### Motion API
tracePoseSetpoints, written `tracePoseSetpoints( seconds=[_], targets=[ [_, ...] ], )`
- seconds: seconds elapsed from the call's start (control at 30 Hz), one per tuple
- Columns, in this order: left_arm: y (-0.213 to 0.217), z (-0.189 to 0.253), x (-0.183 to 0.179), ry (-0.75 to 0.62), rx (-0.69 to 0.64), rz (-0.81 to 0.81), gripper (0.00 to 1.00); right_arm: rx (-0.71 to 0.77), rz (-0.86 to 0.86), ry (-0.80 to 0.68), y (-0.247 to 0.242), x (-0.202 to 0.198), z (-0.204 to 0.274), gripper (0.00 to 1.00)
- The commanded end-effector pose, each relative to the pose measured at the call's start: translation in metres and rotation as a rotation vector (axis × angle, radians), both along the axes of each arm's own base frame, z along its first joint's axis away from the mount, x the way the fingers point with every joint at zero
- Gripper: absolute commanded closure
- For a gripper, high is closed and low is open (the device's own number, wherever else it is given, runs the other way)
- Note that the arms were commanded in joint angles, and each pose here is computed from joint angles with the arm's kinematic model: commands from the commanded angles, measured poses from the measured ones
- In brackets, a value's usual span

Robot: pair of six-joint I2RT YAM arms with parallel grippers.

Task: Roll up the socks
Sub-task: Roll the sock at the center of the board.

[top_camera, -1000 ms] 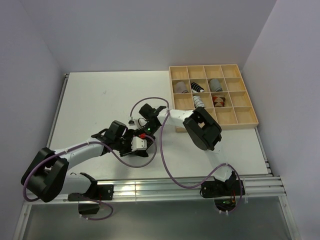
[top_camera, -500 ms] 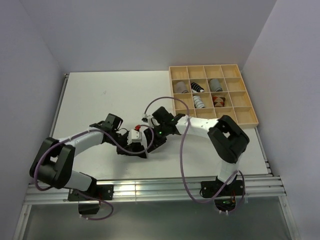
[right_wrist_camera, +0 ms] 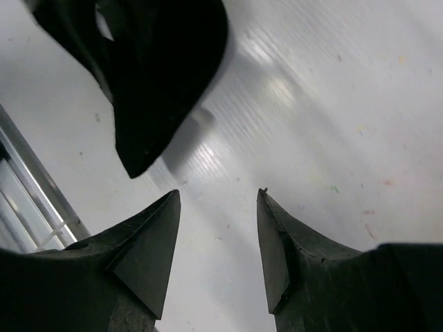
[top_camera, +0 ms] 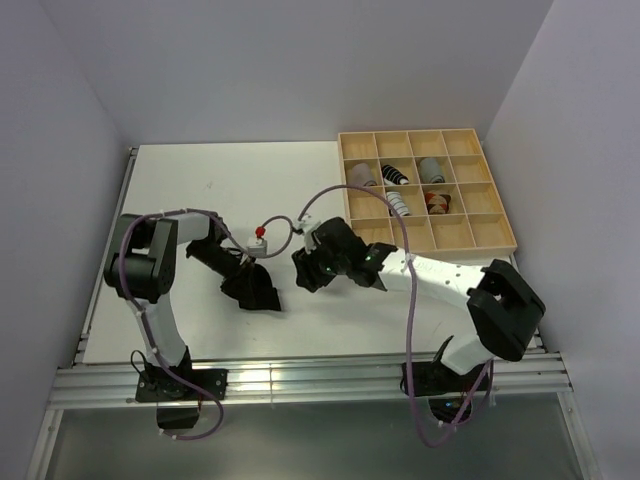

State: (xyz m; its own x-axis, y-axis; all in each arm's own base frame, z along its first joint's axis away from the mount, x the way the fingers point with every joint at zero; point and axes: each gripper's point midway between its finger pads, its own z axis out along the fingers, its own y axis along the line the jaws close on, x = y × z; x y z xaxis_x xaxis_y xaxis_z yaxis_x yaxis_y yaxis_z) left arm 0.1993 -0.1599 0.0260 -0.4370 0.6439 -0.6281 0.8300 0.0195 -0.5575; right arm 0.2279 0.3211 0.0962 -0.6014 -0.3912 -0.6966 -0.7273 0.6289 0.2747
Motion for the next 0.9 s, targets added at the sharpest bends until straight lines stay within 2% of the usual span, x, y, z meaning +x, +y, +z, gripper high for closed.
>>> tracePoseSetpoints(
  seconds=[0.0,0.17,0.37,0.87],
  targets=[
    [0.005,0.014,-0.02,0.153,-0.039,-0.063,0.99,0.003,0.054,-0.267,0.021,0.008,0.029,0.44],
    [0.008,0.006,-0.016,0.198,-0.021,-0.084,1.0,-0.057,0.194,-0.328,0.062,-0.019,0.017,0.4],
    [0.012,0.0,-0.018,0.215,0.002,-0.097,1.0,-0.161,0.261,-0.456,0.087,-0.042,0.005,0.34],
    [0.01,0.002,-0.012,0.215,0.009,-0.085,1.0,-0.274,0.345,-0.537,0.124,-0.052,-0.026,0.31]
  ],
)
